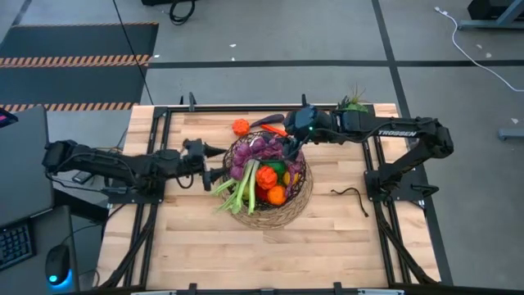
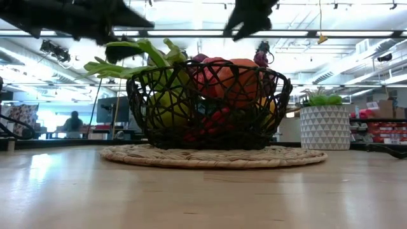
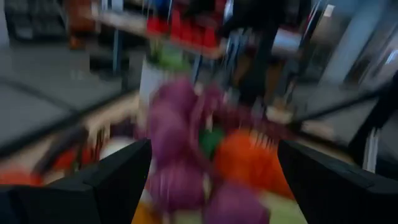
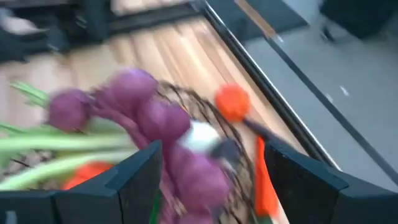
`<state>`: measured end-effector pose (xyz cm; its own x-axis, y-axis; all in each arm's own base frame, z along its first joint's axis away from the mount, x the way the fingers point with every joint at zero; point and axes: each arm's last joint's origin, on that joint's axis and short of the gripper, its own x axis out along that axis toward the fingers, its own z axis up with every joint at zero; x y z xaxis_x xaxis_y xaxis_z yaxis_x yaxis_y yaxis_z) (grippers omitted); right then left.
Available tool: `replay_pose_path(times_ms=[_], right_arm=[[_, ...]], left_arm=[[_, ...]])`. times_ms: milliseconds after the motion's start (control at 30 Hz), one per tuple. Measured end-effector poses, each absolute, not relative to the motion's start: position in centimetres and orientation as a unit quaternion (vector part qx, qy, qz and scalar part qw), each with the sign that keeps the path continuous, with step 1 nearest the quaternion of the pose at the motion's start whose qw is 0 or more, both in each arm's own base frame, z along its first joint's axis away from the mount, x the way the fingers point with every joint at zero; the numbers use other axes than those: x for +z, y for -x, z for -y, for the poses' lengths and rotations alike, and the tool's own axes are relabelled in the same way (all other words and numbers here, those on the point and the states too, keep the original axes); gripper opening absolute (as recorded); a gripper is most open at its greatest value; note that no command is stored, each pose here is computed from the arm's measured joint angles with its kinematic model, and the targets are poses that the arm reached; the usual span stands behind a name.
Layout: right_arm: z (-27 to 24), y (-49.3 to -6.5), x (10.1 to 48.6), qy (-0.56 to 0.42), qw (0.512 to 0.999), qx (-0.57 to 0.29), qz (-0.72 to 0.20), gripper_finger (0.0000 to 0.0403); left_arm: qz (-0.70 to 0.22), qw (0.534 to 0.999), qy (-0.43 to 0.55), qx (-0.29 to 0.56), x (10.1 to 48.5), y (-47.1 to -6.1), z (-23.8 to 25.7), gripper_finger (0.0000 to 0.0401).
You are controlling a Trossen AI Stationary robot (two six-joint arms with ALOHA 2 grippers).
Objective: Build produce basket
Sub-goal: Put the purple eggplant into the black basket
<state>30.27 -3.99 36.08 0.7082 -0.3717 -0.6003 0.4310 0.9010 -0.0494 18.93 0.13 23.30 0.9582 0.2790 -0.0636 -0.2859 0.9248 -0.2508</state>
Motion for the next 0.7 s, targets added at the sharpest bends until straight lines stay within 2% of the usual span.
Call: replay_pose_path(times_ms=[100, 233, 533, 600, 700], right_arm=[[4.3, -30.6, 36.6, -0.027, 0.935, -0.202, -0.289, 0.0284], [5.8, -30.4, 36.7, -0.001, 0.928, -0.234, -0.291, 0.0284], [10.1, -29.1, 36.3, -0.031, 0.913, -0.263, -0.309, 0.0284], [11.0, -28.7, 36.2, -0.038, 0.911, -0.262, -0.316, 0.0284], [12.3, -28.3, 36.3, -0.068, 0.919, -0.237, -0.307, 0.0283]], left_arm=[[0.028, 0.98, 0.113, 0.164, 24.2, -18.7, -1.0, 0.0355], [0.039, 0.968, 0.108, 0.224, 25.3, -18.4, -3.3, 0.0355], [-0.081, 0.956, 0.101, 0.263, 27.8, -18.1, -8.5, 0.0355], [-0.103, 0.956, 0.11, 0.25, 28.2, -18.0, -9.6, 0.0355], [-0.138, 0.965, 0.143, 0.171, 27.9, -18.1, -11.1, 0.0355]])
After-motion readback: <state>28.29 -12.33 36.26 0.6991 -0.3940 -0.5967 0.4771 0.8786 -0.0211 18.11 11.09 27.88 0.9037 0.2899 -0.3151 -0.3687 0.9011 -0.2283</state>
